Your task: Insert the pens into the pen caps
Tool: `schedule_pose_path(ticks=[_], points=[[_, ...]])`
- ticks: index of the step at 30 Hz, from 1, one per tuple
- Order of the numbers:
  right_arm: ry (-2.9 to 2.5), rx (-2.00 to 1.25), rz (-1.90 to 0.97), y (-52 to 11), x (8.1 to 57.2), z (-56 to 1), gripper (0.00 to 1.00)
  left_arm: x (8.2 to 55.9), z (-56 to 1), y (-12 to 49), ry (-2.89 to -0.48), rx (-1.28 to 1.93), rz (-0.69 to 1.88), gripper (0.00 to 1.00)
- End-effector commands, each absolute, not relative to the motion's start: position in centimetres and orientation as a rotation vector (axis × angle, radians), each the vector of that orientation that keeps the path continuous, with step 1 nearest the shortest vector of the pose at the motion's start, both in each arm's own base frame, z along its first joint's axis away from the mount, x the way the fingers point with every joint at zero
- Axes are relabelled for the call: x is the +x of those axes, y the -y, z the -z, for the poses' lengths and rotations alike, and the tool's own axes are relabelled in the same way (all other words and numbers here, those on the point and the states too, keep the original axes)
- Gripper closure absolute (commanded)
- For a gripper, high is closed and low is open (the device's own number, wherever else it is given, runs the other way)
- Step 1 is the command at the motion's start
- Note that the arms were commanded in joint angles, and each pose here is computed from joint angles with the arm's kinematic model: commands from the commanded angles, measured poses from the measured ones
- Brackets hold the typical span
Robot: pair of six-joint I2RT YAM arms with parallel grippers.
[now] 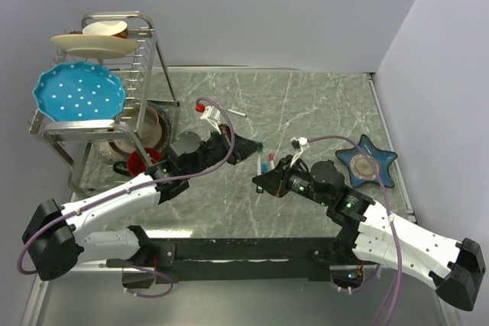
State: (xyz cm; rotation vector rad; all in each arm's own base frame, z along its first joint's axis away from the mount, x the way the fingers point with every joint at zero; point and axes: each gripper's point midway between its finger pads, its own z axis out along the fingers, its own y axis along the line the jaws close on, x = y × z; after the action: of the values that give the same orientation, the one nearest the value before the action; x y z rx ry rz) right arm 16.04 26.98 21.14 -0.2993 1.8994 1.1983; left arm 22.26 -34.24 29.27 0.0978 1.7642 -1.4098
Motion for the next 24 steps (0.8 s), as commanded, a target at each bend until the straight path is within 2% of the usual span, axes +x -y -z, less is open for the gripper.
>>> schedule_pose_path(ticks=[1, 24], points=[[-1.790, -0.286, -1.249, -27.4, 16.2, -24.9, 1.00, 22.6, -30.8, 33.4, -1.715, 0.099, 1.360, 0.99], [-1.799, -0.276, -1.248, -27.6, 16.2, -24.5, 1.00, 22.7, -31.5, 33.4, -1.709, 0.119, 1.347, 0.99]])
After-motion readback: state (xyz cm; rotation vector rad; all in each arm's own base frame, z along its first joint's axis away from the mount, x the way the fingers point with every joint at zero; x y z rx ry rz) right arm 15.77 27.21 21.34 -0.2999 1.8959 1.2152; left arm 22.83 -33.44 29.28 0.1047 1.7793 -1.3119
